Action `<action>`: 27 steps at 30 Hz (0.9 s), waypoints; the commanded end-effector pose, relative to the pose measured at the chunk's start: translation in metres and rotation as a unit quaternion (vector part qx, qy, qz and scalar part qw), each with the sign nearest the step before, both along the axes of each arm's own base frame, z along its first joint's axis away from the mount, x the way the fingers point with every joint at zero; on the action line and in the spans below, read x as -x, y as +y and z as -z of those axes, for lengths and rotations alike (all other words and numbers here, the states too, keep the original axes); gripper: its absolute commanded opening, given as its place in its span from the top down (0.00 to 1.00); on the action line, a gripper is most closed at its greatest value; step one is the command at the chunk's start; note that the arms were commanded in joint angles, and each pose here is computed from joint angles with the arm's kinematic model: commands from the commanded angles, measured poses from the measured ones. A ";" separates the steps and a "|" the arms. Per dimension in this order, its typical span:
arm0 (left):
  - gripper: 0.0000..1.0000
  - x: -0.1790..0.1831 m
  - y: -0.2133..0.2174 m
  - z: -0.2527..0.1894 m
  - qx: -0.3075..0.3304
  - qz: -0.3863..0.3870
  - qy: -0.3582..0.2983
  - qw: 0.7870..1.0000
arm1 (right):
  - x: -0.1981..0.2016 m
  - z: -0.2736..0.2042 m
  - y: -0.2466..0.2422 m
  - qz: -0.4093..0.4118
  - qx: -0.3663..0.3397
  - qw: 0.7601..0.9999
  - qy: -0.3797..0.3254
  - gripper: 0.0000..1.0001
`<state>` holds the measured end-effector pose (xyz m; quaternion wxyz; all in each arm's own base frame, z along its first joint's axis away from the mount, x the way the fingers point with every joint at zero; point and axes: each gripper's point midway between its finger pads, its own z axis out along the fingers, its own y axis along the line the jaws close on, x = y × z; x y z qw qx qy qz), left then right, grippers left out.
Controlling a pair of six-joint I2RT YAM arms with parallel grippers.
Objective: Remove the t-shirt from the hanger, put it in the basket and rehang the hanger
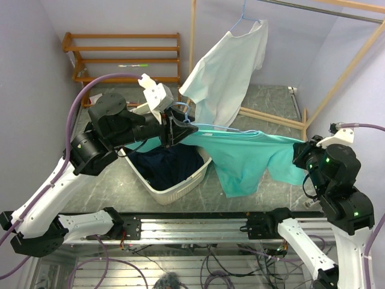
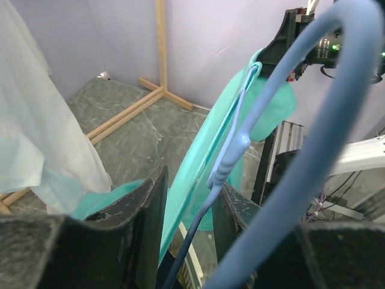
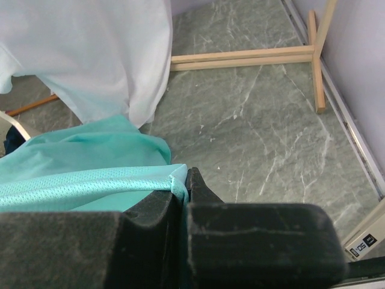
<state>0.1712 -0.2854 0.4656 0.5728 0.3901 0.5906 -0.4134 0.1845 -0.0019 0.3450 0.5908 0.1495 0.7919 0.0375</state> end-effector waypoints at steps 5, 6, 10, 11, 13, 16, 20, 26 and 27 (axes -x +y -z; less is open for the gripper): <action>0.93 -0.007 0.039 -0.042 0.037 -0.086 -0.055 0.994 | 0.016 0.029 -0.033 0.092 0.042 0.994 0.047 1.00; 0.93 -0.008 0.039 -0.043 0.037 -0.087 -0.055 0.994 | 0.016 0.031 -0.031 0.088 0.039 0.994 0.049 1.00; 0.93 -0.008 0.047 -0.051 0.040 -0.102 -0.063 0.992 | 0.019 0.031 -0.030 0.088 0.035 0.994 0.051 1.00; 0.93 -0.008 0.049 -0.052 0.040 -0.107 -0.065 0.991 | 0.020 0.031 -0.029 0.086 0.033 0.994 0.050 1.00; 0.93 -0.008 0.054 -0.054 0.041 -0.114 -0.068 0.990 | 0.022 0.030 -0.028 0.084 0.031 0.995 0.047 1.00; 0.93 -0.006 0.056 -0.053 0.039 -0.115 -0.068 0.990 | 0.026 0.029 -0.030 0.088 0.028 0.995 0.046 1.00; 0.93 -0.002 0.061 -0.051 0.033 -0.115 -0.068 0.990 | 0.033 0.023 -0.035 0.094 0.026 0.995 0.039 1.00; 0.93 0.011 0.066 -0.048 0.033 -0.098 -0.063 0.993 | 0.042 0.014 -0.040 0.089 0.017 0.996 0.026 1.00; 0.93 0.013 0.067 -0.046 0.031 -0.098 -0.062 0.993 | 0.042 0.013 -0.040 0.085 0.014 0.996 0.021 1.00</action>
